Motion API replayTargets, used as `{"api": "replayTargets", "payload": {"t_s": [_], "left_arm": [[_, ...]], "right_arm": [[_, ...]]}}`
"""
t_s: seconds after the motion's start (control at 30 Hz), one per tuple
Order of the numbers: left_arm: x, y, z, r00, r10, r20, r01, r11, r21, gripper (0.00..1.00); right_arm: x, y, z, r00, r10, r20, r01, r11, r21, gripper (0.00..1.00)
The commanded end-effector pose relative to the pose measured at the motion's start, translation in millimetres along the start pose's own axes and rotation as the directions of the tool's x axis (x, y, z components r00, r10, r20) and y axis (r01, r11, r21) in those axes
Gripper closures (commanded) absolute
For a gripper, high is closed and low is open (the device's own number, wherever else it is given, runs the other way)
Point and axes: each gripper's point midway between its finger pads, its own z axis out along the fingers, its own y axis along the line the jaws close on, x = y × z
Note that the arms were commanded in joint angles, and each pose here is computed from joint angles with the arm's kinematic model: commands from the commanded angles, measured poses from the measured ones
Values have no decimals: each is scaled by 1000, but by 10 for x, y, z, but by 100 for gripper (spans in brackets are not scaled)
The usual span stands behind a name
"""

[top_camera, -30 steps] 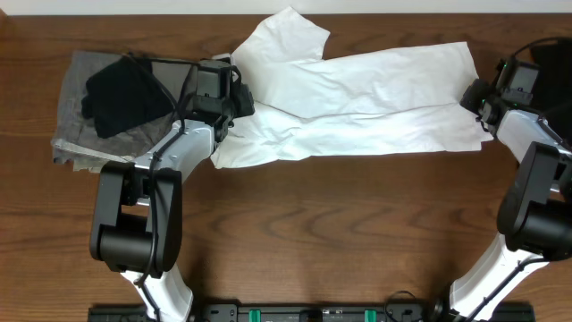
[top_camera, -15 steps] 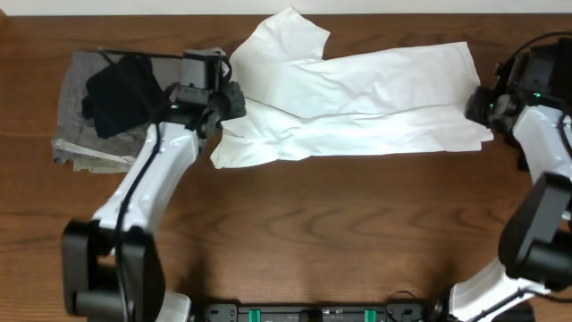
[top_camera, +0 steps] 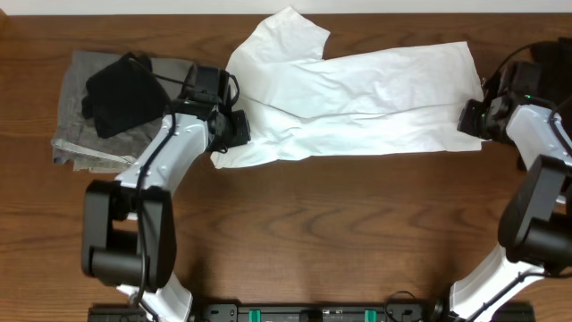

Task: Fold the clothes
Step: 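Lay the folded hem down along the top edge and release both grippers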

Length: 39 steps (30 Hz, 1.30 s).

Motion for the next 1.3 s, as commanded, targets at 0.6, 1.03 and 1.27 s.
{"api": "replayTargets", "payload": {"t_s": [0.6,1.03,1.27], "left_arm": [[315,452,401,991,-26,-128,1,983,-186,71],[480,616,343,977,-76,-201,30,974,-223,81],[508,541,270,974,-74,-214,31,980,-198,86]], "right_arm": [[766,-552,169,952,113,-284,-51,975,217,99],[1127,-688,1,888,218,-405,-104,953,286,99],[1074,-688,-4,895,206,-396,-96,955,280,99]]}}
